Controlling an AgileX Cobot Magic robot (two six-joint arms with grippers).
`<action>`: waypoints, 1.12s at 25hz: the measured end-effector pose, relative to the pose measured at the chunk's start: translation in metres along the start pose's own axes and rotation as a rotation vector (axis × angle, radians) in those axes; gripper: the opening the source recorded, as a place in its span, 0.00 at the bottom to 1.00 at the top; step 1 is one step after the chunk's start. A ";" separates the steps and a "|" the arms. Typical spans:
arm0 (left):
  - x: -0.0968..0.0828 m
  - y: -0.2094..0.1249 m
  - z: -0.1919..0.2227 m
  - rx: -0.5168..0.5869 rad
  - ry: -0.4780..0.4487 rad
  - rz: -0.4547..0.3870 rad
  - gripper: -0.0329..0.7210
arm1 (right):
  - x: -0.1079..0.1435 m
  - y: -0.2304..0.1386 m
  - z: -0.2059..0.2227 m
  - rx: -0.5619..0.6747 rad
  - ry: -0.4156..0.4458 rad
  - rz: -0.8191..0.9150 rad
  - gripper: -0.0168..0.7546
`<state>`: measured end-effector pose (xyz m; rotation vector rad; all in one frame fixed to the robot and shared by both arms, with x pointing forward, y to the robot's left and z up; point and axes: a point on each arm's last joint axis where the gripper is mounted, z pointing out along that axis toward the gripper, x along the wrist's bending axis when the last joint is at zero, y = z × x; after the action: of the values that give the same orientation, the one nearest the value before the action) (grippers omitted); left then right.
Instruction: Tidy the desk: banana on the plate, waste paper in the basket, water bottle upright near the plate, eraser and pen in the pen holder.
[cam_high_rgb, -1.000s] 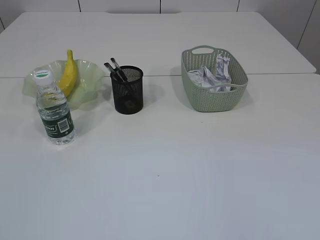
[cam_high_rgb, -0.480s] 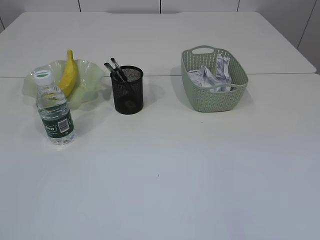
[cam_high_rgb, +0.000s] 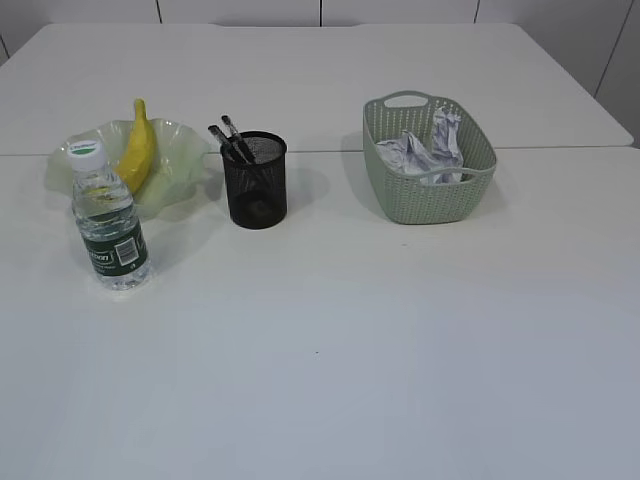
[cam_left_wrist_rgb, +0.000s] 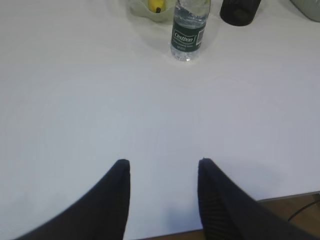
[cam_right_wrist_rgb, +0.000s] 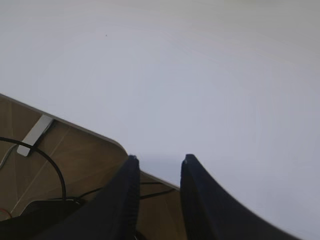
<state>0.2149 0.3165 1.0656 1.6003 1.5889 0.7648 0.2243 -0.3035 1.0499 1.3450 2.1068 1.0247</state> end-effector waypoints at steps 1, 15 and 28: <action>0.000 -0.001 0.004 0.007 0.001 0.001 0.47 | 0.000 -0.001 0.003 0.003 0.000 0.000 0.30; -0.003 0.001 0.018 -0.066 -0.019 0.007 0.63 | -0.002 0.003 0.014 -0.071 -0.017 -0.004 0.35; -0.003 0.001 0.019 -0.068 -0.022 0.008 0.69 | -0.002 0.000 0.010 -0.113 -0.059 0.027 0.35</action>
<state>0.2310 0.3117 1.0565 1.5615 1.5256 0.7940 0.2323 -0.3012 1.0437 1.3355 1.9625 1.0844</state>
